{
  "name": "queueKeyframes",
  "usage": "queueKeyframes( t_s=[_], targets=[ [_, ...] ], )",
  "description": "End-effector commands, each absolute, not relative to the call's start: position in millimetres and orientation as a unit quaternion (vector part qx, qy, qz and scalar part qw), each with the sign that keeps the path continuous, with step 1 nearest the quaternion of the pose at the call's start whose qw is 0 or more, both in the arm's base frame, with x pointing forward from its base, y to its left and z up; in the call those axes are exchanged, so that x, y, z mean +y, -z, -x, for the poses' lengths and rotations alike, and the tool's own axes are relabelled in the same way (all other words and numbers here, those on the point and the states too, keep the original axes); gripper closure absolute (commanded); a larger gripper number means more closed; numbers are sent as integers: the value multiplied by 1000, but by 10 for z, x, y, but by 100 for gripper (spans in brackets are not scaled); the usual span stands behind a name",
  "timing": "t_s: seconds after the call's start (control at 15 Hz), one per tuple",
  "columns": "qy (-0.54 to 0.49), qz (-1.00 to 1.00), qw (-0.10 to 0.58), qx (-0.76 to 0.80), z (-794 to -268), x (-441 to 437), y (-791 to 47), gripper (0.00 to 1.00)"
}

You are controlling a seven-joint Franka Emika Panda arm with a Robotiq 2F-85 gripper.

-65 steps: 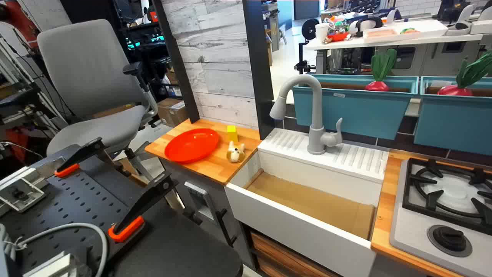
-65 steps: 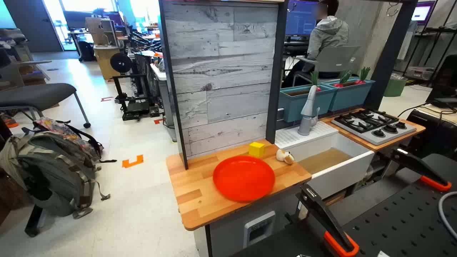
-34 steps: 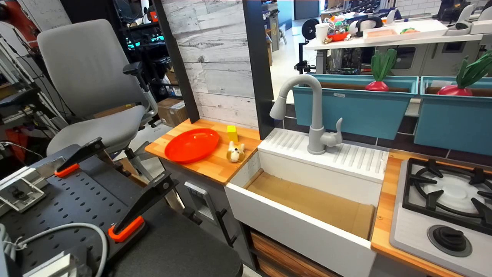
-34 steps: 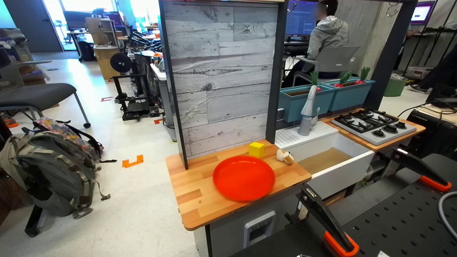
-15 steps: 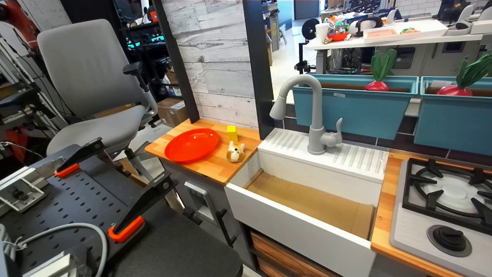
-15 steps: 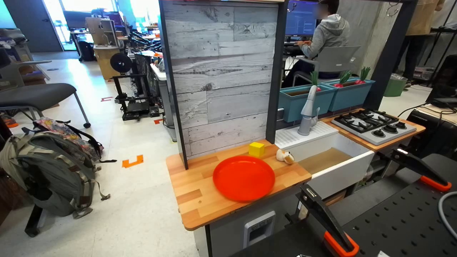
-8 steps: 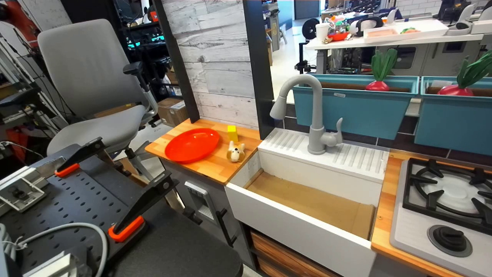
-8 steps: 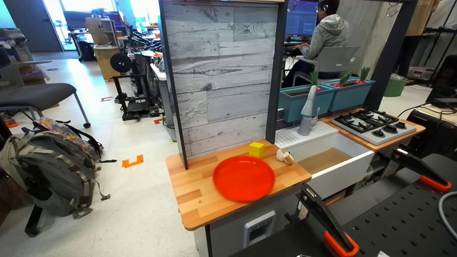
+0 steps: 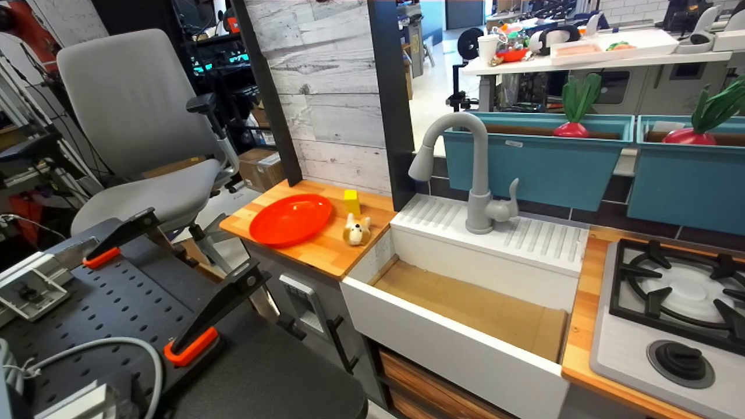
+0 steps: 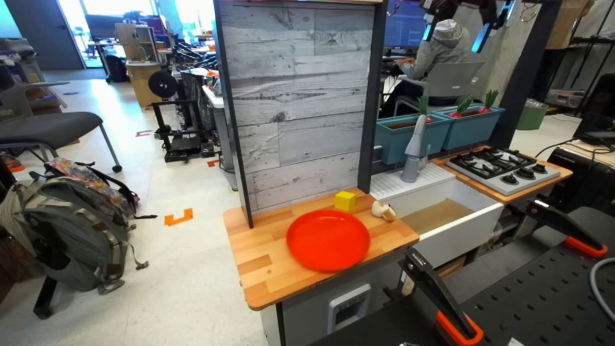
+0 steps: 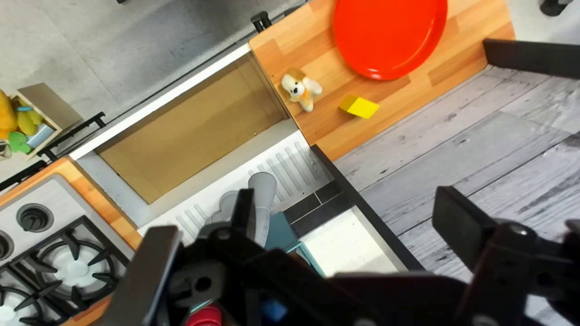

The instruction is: Center the faucet

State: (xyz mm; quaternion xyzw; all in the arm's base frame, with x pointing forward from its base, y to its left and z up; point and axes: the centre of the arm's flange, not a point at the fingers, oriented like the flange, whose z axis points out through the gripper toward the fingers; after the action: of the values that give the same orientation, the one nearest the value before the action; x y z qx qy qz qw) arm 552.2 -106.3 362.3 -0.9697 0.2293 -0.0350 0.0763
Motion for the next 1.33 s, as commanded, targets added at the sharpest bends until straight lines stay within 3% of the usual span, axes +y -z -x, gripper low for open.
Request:
queueKeyframes(
  t_s=[0.0,0.07,1.27],
  targets=[
    [1,967,77,244,-5927,-1199,-3367,0],
    [21,968,74,237,-5685,-1129,-3432,0],
    [35,951,39,304,-6271,-1405,-2263,0]
  ],
)
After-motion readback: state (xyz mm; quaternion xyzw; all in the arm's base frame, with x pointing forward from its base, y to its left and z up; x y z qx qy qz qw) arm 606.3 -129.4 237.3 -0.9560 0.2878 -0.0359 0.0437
